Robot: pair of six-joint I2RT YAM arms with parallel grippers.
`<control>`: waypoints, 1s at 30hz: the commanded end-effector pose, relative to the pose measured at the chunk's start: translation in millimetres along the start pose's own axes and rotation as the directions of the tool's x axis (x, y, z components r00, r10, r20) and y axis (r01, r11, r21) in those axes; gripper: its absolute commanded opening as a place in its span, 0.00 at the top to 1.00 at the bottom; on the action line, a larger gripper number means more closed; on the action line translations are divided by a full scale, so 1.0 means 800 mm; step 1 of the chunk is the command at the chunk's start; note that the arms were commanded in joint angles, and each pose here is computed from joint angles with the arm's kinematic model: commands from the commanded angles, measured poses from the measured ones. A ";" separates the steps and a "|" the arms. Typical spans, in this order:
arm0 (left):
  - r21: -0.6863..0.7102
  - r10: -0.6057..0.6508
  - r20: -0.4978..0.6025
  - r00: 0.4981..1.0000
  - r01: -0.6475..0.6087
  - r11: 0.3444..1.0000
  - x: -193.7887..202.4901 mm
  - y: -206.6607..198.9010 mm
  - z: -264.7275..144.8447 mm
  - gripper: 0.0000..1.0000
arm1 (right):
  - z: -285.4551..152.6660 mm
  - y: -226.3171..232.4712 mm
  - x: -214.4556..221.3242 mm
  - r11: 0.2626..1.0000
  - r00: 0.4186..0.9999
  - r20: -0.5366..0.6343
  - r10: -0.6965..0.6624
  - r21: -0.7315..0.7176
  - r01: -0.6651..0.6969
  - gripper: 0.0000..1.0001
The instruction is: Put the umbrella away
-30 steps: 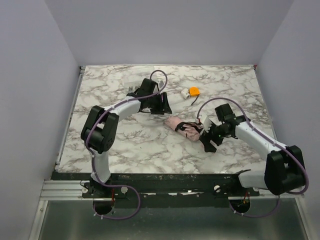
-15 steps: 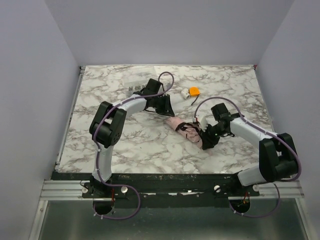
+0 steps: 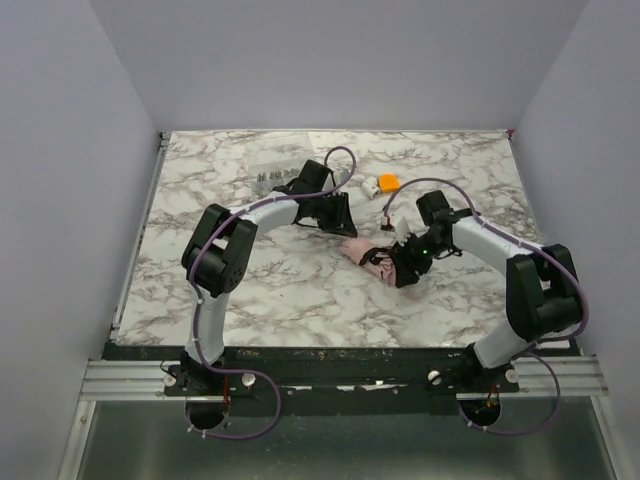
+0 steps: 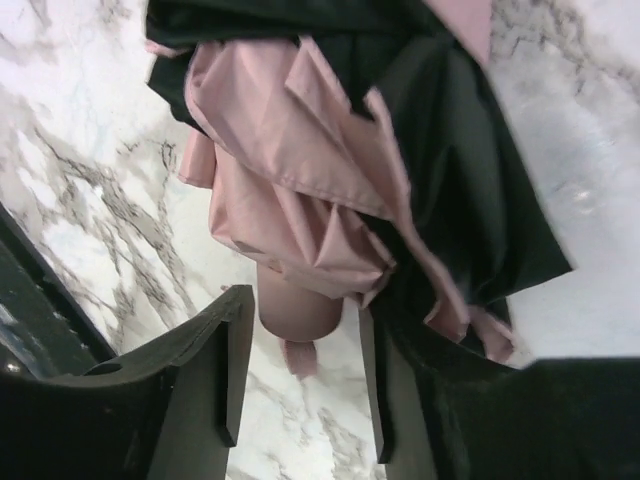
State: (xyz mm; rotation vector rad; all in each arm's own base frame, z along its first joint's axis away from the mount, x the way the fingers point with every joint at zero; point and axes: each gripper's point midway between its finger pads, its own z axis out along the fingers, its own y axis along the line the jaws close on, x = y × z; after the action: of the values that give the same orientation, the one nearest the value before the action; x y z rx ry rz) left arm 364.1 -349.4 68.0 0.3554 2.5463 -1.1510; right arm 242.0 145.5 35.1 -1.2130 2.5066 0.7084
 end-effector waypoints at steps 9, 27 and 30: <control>-0.075 0.205 0.371 0.906 -0.190 0.979 -0.132 -0.109 -0.166 0.52 | -0.122 -0.012 -0.068 0.939 0.951 0.163 -0.263 0.269 0.214 0.02; -0.317 0.305 0.778 0.550 -0.076 0.946 0.076 -0.008 -0.373 0.02 | 0.046 -0.002 -0.132 0.996 0.999 0.034 -0.018 -0.089 0.021 0.02; -0.274 0.270 0.791 0.549 -0.077 0.959 0.098 -0.011 -0.373 0.02 | 0.052 0.007 -0.118 0.991 1.000 0.010 0.008 -0.130 -0.006 0.10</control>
State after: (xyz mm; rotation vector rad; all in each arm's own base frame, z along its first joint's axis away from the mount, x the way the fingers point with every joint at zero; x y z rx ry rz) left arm 251.9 -124.3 230.5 0.0281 1.7200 -0.6411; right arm 310.9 232.5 52.2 -1.2709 2.4211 0.8544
